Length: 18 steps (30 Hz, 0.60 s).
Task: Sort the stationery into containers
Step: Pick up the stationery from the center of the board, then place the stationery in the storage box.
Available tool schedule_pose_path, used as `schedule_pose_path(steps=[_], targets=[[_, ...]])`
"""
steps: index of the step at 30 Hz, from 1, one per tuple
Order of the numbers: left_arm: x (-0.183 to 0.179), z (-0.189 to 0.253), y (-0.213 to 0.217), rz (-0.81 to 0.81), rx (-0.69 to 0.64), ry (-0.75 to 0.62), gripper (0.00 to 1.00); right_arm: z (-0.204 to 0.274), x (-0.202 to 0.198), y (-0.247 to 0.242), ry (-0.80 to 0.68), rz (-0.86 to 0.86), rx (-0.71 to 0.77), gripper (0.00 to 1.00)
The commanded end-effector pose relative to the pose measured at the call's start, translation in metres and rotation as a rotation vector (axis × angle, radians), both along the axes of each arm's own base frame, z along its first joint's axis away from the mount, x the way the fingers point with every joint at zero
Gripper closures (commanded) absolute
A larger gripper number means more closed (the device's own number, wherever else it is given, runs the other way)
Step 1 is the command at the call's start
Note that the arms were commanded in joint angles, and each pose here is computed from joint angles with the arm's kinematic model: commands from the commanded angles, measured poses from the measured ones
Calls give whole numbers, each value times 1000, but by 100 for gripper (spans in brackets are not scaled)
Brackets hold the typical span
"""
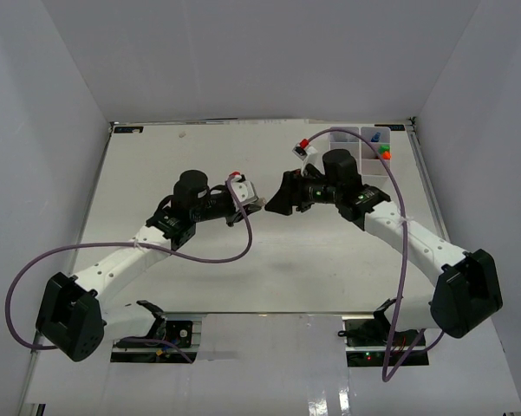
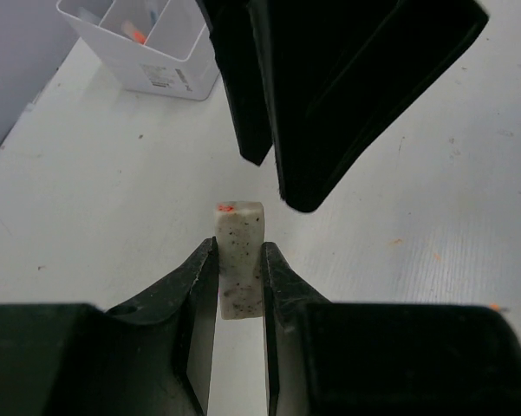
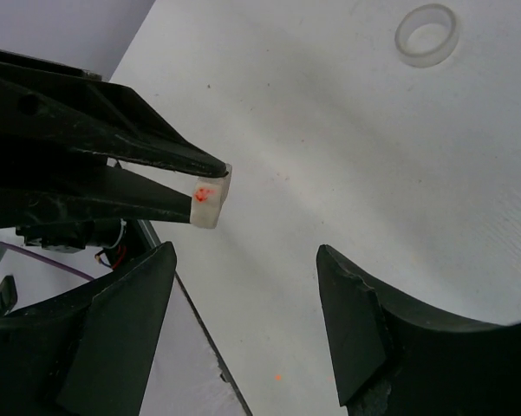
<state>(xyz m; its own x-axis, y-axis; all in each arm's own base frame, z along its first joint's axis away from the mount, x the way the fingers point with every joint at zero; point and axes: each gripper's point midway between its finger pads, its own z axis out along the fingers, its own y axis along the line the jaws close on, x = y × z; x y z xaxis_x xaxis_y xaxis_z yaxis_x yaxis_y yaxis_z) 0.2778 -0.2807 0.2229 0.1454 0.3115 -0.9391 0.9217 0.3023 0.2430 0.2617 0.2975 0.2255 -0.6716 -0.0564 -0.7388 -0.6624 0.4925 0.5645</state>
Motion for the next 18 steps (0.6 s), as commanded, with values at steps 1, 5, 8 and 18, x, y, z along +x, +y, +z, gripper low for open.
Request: schedule_pose_path(steps=[1, 5, 8, 18], targets=[[-8, 19, -1, -43, -35, -100, 99, 29, 5, 15, -42, 7, 50, 28], [-13, 15, -1, -49, -39, -106, 99, 30, 5, 22, -49, 8, 47, 31], [-13, 14, -2, -54, -43, -101, 99, 33, 5, 27, -56, 16, 57, 36], [-17, 16, -2, -62, -59, -101, 98, 22, 1, 44, -33, 53, 40, 51]])
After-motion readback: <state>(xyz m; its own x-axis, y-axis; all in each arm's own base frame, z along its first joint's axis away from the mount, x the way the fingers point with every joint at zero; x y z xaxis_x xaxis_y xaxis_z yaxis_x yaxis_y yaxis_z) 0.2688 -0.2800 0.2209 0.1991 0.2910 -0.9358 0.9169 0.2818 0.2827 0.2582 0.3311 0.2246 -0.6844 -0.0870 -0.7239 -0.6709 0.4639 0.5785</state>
